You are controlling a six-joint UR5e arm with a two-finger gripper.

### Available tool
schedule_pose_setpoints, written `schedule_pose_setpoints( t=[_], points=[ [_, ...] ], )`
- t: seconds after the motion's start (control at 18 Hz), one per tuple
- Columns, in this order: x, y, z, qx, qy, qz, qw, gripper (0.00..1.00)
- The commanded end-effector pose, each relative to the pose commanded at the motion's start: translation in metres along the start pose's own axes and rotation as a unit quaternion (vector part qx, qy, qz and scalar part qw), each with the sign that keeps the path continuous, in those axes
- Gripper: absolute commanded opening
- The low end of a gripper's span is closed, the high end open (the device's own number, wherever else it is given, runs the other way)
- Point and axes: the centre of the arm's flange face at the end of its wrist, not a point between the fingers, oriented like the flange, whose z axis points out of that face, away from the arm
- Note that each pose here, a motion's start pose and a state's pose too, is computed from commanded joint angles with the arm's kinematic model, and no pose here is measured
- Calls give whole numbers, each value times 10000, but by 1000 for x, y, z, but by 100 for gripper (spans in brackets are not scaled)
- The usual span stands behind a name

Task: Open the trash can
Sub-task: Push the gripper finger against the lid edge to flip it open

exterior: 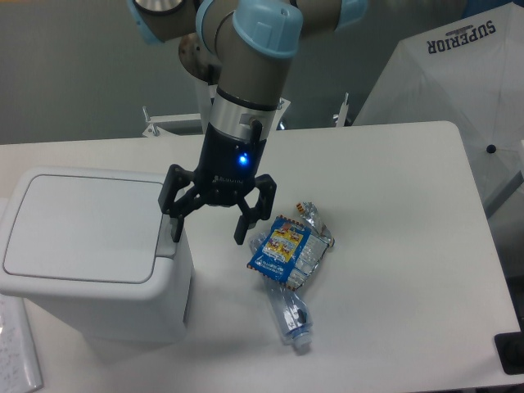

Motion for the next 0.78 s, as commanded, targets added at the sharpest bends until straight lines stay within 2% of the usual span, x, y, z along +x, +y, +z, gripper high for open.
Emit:
schedule_pose_setpoints(
  t=[0.78],
  points=[
    [1, 4, 8, -84, 11, -6, 10000, 100]
  ],
)
